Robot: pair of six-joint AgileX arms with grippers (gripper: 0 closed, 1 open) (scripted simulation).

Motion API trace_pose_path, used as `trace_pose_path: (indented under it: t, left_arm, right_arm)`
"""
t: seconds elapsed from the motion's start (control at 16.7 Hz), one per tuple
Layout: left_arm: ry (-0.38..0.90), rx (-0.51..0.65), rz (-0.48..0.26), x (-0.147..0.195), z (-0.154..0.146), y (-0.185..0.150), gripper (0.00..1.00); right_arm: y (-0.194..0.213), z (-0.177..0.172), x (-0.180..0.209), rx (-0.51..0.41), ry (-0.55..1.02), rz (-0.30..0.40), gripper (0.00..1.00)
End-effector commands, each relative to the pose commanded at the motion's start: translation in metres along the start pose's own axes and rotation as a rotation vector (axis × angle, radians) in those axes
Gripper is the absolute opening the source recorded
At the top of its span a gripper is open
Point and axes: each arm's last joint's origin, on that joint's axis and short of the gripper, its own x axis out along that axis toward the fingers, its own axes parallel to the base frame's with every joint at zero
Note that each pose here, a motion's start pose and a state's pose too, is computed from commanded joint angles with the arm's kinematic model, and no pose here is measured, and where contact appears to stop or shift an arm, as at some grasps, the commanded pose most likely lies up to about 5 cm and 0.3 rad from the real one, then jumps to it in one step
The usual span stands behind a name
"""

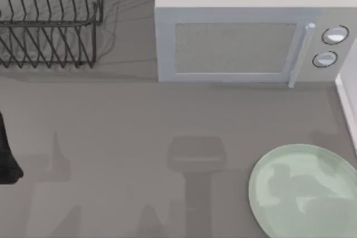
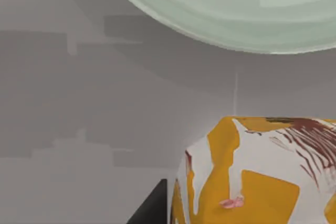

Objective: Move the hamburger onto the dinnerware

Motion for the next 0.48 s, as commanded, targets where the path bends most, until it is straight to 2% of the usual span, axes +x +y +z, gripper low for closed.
trace_pose_path:
  t: [0.3,0.48]
  left_arm:
    - [0.000,0.000,0.000,0.000,0.000,0.000,1.00]
    - [0.000,0.000,0.000,0.000,0.000,0.000,1.00]
  right_arm:
    - [-0.009,0.048,0.006,-0.616,0.010,0.016,0.00]
    - [-0.009,0.076,0.010,-0.957,0.016,0.015,0.00]
